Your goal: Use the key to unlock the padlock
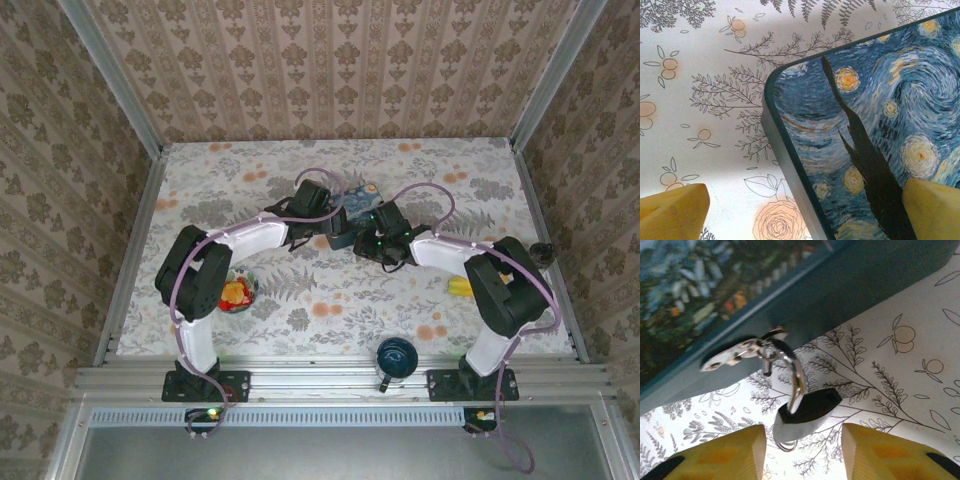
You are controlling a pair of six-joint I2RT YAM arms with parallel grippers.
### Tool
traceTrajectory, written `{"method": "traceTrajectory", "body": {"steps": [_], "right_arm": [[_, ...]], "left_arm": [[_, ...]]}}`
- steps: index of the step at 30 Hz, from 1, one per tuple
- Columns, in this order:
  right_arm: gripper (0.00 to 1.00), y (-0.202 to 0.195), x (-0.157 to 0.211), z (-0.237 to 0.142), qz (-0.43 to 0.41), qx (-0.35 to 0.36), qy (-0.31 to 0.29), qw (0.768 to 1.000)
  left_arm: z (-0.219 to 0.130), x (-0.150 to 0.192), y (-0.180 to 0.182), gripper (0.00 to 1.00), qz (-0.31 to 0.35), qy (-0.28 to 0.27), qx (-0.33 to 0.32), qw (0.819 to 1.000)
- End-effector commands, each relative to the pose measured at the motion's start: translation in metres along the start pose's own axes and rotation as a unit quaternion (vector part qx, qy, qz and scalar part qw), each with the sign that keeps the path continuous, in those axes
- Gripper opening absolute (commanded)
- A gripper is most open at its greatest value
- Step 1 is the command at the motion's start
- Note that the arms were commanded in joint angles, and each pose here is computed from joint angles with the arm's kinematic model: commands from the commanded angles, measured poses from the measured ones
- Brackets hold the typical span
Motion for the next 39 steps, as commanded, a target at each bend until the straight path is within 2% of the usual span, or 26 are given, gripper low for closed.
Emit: {"method": "traceTrajectory", "body": {"steps": [1,15,31,39], "right_arm": [[0.50,0.006,-0.010,0.004,0.011,0.011,-0.022,1.000],[0.49,0.004,-0.012,0.016,0.014,0.031,-0.022,0.999],[0.26,0.002,-0.013,0.010,0.023,0.039,-0.035,0.998],[0.23,-0.002,-0.018,0.005,0.030,0.038,-0.046,0.998]], "left_arm": [[0.013,0.036,0.017,1.00,0.010,0.080,-0.034,0.996],[0.015,0.037,0.016,1.00,0.006,0.082,-0.027,0.996],[0.014,0.035,0.018,1.00,0.004,0.080,-0.028,0.996],[0.013,0.034,0.018,1.00,0.006,0.081,-0.028,0.996]]}}
Point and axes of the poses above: each hand's point on the last joint's axis, 136 mm out from that joint toward the fingers, its own z axis out along the fingers, its own y axis along the line the jaws close on, x = y × z, the point moved 9 cm from there along -z, back along the fingers, and after that the axes turned 1 degree about z, right-handed, at the moved point
